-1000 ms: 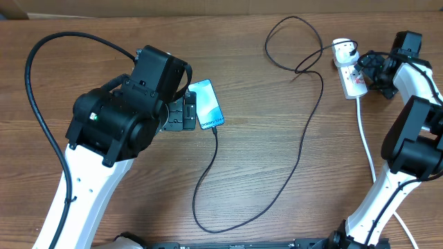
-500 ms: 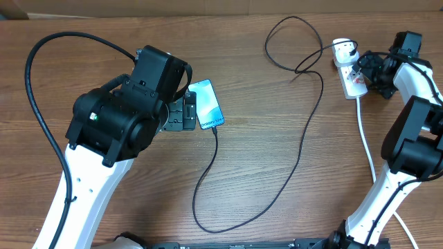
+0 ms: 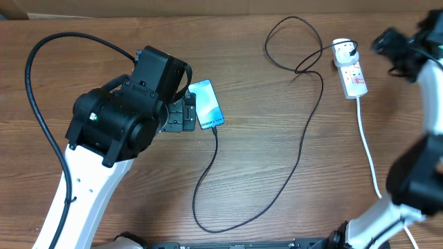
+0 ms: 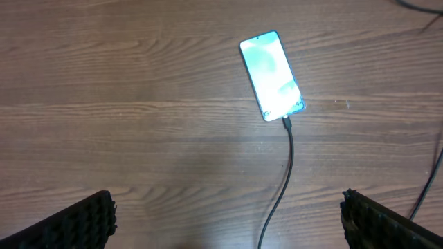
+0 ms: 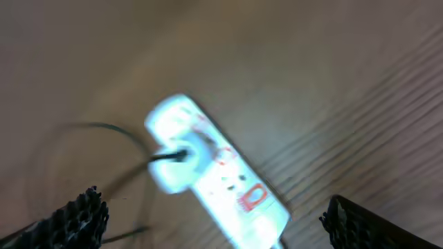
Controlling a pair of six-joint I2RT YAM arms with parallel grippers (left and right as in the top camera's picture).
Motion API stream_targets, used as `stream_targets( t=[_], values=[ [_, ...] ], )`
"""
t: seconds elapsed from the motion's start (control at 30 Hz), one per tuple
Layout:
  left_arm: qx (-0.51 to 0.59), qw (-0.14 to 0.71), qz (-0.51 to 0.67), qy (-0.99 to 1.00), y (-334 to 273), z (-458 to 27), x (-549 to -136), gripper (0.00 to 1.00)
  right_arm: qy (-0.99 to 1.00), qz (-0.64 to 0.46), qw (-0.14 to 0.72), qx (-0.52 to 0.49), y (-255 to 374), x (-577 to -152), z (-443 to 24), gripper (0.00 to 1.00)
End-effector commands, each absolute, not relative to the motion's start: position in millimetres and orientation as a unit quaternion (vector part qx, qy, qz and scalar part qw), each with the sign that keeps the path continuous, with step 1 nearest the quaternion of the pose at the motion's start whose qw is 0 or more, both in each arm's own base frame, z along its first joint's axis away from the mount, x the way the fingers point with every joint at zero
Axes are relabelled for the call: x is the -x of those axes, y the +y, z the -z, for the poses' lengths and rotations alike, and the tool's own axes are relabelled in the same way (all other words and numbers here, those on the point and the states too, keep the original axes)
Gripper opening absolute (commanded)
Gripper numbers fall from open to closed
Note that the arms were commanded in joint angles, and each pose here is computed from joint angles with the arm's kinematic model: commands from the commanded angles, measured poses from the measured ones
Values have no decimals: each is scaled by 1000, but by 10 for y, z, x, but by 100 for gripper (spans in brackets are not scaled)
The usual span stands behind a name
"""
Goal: Plug charger to phone and switch on socket
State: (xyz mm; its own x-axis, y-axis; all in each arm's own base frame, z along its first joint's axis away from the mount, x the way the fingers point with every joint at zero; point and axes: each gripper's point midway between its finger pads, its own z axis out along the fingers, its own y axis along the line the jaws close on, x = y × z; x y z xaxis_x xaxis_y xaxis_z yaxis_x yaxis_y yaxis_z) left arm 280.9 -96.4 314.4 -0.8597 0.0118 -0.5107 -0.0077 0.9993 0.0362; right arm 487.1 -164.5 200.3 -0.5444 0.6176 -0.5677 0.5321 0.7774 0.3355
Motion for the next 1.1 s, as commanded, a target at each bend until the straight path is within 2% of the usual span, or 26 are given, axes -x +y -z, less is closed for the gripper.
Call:
stream_targets(
  t=[0.0, 0.07, 0.13, 0.6, 0.9, 1.07],
  values=[
    [5, 262, -23, 965, -942, -3140, -2781, 100, 846, -45, 429, -314, -1639, -4684, -2851, 100],
    [3, 258, -17, 966, -963, -3131, -2767, 100, 842, -16, 427, -328, -1737, -4633, -2846, 100],
    [2, 257, -18, 966, -960, -3128, -2761, 100, 848, 6, 406, -341, -1819, -4621, -2642, 100],
    [2, 256, -18, 966, -958, -3127, -2760, 100, 894, 17, 265, -361, -2015, -5000, -727, 100],
    [3, 262, -15, 965, -972, -3142, -2786, 100, 904, 14, 231, -360, -1983, -5048, -130, 100],
    [4, 266, -14, 964, -979, -3152, -2804, 100, 907, -18, 228, -353, -1883, -5101, -25, 100]
  ],
)
